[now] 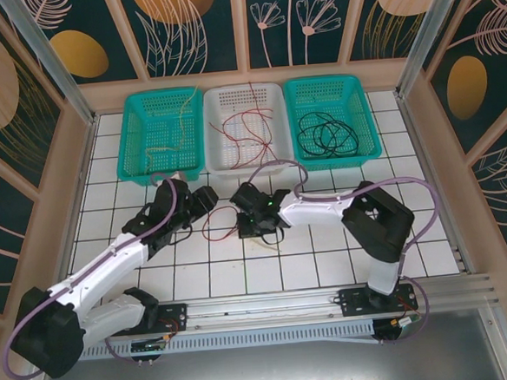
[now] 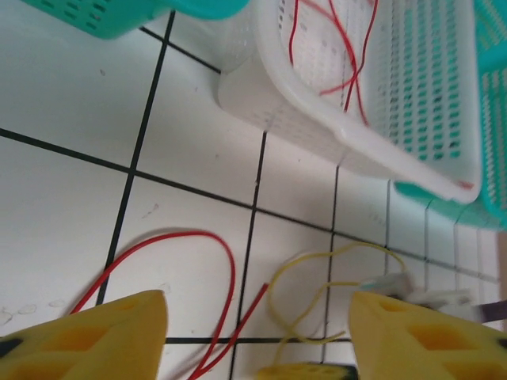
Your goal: Untangle the cables
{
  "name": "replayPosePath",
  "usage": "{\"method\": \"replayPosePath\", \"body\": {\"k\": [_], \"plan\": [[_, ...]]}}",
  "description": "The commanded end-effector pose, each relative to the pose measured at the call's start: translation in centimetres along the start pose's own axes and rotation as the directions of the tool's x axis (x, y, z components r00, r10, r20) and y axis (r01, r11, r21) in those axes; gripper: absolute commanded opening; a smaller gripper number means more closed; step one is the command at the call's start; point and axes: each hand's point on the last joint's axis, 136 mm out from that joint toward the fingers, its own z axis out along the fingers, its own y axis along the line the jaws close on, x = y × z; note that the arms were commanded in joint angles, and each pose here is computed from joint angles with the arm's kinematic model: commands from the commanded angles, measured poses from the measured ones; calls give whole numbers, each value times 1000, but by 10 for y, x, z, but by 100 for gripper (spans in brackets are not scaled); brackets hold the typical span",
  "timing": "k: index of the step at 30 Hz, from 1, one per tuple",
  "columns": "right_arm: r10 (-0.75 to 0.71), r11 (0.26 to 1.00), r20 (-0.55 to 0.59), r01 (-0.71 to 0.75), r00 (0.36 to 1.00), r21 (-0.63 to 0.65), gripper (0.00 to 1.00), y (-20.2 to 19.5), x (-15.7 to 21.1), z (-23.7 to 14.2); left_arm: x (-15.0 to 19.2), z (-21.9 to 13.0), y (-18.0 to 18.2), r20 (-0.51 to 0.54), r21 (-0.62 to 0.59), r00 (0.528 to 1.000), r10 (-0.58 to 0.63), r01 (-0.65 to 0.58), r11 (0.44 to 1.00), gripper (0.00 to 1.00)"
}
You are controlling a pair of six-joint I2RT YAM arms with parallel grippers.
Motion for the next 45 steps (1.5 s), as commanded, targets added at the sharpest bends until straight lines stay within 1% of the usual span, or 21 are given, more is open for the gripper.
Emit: {"method": "replayPosePath", "body": {"k": [1,3,6,7,10,11,13,16,21,23,28,32,34,36,41,45], "plan": [[11,999,61,-13,998,30,0,-14,-9,-28,19,9,3,-116,-6,990,75,-76,997,56],[31,998,80,-35,996,49,0,-24,-12,-35,32,16,9,-177,-18,980,90,-95,995,55],[71,995,85,-77,994,64,0,-40,-12,-39,49,25,16,-237,-43,963,127,-141,989,56],[78,995,88,-83,993,62,4,-42,-12,-42,55,27,16,-255,-51,956,148,-166,985,56],[83,993,101,-91,991,74,24,-46,-12,-50,70,34,25,-312,-116,925,219,-265,957,55],[83,993,108,-92,991,76,28,-46,-13,-54,74,36,29,-331,-139,915,230,-289,947,53],[85,993,139,-96,987,74,33,-45,-18,-65,82,39,35,-371,-162,895,247,-324,932,48],[88,993,194,-102,977,63,33,-43,-30,-85,88,43,42,-408,-189,875,259,-359,914,43],[93,995,285,-98,954,2,26,-30,-54,-116,99,51,48,-470,-210,835,287,-421,883,32],[96,995,311,-95,946,-19,24,-26,-60,-125,100,52,51,-483,-221,824,297,-443,869,31],[106,994,341,-90,934,-63,23,-20,-66,-135,105,59,50,-511,-218,800,315,-475,852,31],[111,993,348,-91,931,-73,21,-21,-66,-137,111,65,53,-543,-222,779,313,-493,841,29],[112,993,351,-91,930,-75,21,-22,-66,-138,110,65,49,-540,-225,776,326,-506,833,33],[113,993,358,-90,927,-80,23,-22,-66,-141,107,64,42,-528,-215,780,336,-505,836,36],[121,991,368,-93,922,-95,23,-23,-70,-143,104,59,31,-515,-198,786,342,-498,845,35],[123,991,372,-92,920,-99,23,-22,-72,-144,105,58,26,-519,-190,775,361,-517,835,35]]}}
